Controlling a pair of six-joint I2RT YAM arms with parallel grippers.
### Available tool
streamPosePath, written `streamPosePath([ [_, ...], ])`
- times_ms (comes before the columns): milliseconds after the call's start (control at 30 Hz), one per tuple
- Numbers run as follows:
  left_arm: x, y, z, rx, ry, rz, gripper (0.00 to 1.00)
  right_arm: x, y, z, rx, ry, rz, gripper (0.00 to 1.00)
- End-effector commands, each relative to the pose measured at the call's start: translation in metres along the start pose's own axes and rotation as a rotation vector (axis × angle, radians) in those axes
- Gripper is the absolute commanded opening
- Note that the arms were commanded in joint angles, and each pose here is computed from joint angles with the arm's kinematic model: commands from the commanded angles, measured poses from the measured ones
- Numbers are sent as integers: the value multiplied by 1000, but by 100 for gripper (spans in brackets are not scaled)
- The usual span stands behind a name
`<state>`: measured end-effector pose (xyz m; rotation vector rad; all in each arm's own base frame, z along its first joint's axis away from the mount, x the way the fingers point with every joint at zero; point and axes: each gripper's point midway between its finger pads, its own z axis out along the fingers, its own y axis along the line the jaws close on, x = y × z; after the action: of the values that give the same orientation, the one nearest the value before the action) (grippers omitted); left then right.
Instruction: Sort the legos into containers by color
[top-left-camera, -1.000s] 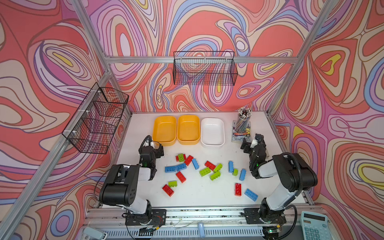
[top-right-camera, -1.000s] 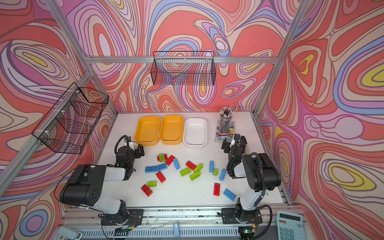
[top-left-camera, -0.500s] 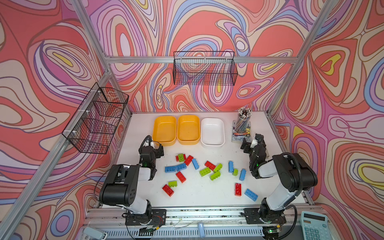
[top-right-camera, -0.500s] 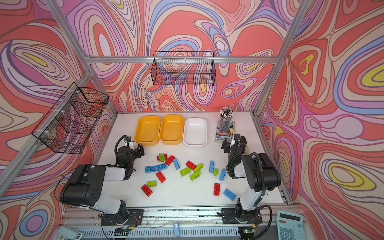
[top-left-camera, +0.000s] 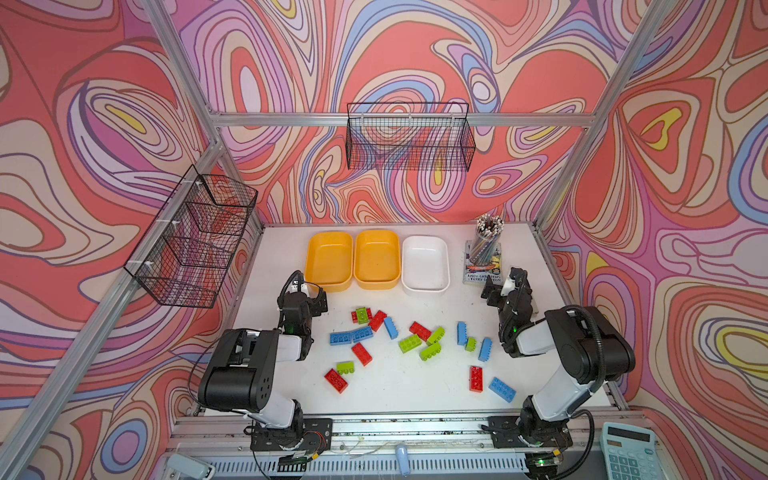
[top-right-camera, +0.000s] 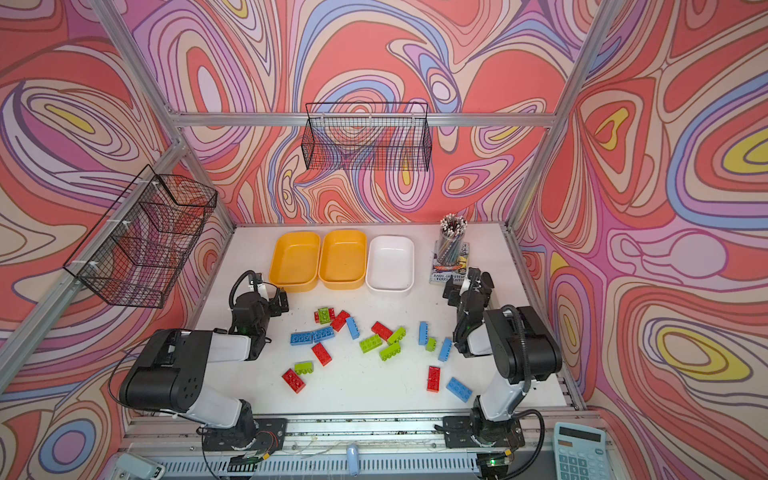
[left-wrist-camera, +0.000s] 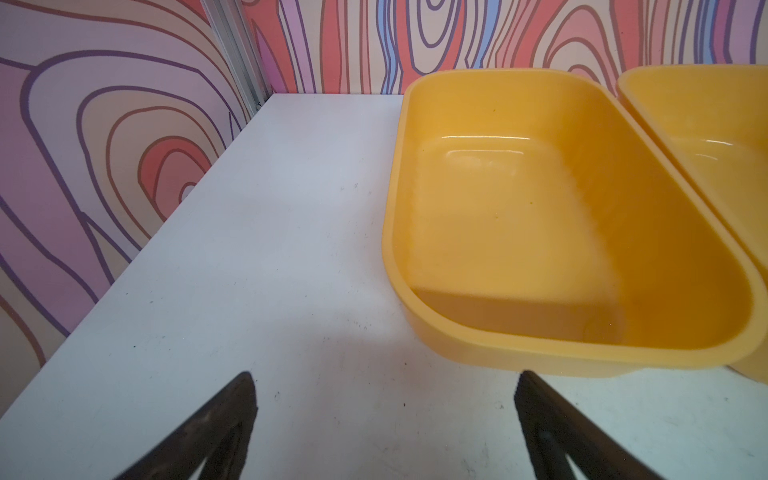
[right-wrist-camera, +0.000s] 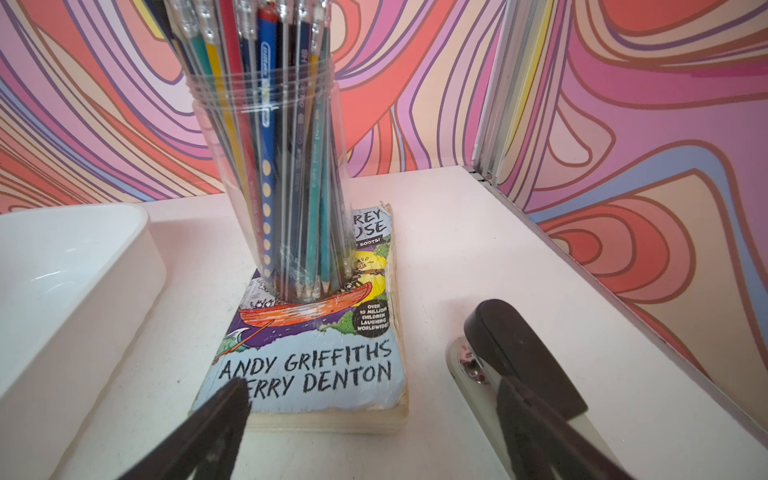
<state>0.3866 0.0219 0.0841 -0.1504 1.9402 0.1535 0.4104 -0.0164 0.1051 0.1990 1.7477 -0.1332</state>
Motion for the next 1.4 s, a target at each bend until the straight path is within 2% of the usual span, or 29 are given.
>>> streamPosePath([
  [0, -7, 0, 2, 5, -23, 7, 100, -4, -3, 0, 16, -20, 7, 98],
  [533, -8, -1, 2, 9, -24, 10, 100, -5, -4, -1, 16, -21, 7, 98],
  [633, -7, -12, 2, 71, -10, 35, 95, -5, -4, -1, 17, -21, 7, 98],
  [767, -15, -18, -2, 111, -12, 54, 96, -15, -8, -2, 44, -16, 11, 98],
  [833, -24, -15, -8, 96, -17, 46, 100, -24, -9, 1, 62, 31, -4, 98],
  [1000, -51, -13, -27, 103, -43, 43, 100, -43, -15, 1, 128, 181, -6, 98],
  [1133, -84, -16, -37, 120, -29, -20, 100, -50, -19, -6, 171, 308, 34, 97],
  [1267, -113, -43, -50, 193, -27, -70, 100, -44, -16, -15, 191, 452, 51, 89],
  [1367, -125, -85, -59, 286, -27, -18, 100, -29, -2, -24, 145, 562, 64, 84],
])
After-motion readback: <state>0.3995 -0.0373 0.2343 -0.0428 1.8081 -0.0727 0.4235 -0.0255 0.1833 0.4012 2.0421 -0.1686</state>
